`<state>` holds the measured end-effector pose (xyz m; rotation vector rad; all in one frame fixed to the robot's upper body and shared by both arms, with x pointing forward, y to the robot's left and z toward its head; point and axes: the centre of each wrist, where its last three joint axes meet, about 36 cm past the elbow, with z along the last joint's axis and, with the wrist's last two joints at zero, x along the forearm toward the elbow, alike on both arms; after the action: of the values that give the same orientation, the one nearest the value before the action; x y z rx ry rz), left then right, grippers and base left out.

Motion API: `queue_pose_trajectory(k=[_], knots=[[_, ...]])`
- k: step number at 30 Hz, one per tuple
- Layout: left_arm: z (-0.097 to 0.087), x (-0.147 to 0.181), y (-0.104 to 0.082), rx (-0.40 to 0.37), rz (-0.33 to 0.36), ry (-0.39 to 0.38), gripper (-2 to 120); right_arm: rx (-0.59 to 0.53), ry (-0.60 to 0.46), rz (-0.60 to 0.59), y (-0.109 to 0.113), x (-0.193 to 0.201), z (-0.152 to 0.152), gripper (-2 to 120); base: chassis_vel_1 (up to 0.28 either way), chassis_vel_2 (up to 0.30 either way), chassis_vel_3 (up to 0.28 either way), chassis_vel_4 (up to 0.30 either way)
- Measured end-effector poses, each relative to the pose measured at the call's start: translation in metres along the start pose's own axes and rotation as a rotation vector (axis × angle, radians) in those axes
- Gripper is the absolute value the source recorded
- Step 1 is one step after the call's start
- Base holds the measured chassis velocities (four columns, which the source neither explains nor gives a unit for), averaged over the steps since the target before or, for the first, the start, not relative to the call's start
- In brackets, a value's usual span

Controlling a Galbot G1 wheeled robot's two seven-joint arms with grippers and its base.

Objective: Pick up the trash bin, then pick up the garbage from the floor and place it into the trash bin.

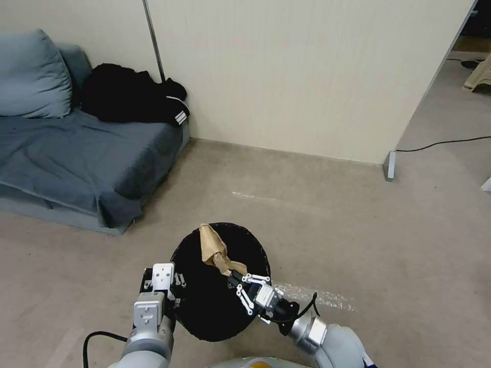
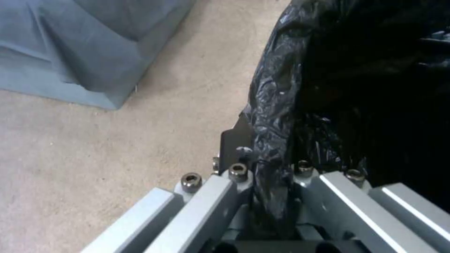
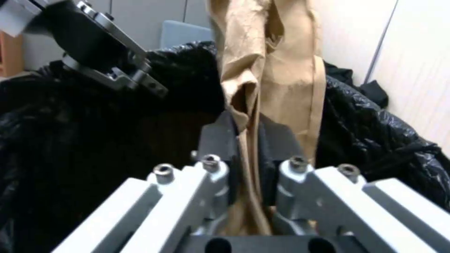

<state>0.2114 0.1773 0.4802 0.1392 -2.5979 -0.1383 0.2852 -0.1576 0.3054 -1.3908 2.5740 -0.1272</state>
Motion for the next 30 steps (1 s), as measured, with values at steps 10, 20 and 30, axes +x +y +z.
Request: queue_pose_trajectory(k=[10, 20, 30], knots=[[-0.001, 0.0, 0.001, 0.001, 0.003, -0.011, 0, 0.005, 0.001, -0.009, 0.009, 0.0, -0.006, 52, 0.0, 0.0, 0.0, 0.0], [-0.002, 0.0, 0.001, -0.001, -0.001, -0.021, 0, 0.005, -0.007, -0.052, 0.027, 0.005, -0.011, 90, 0.0, 0.0, 0.0, 0.0], [-0.002, -0.001, 0.002, -0.006, -0.009, -0.028, 0, 0.028, -0.026, -0.06, 0.031, 0.01, -0.019, 100, 0.0, 0.0, 0.0, 0.0]])
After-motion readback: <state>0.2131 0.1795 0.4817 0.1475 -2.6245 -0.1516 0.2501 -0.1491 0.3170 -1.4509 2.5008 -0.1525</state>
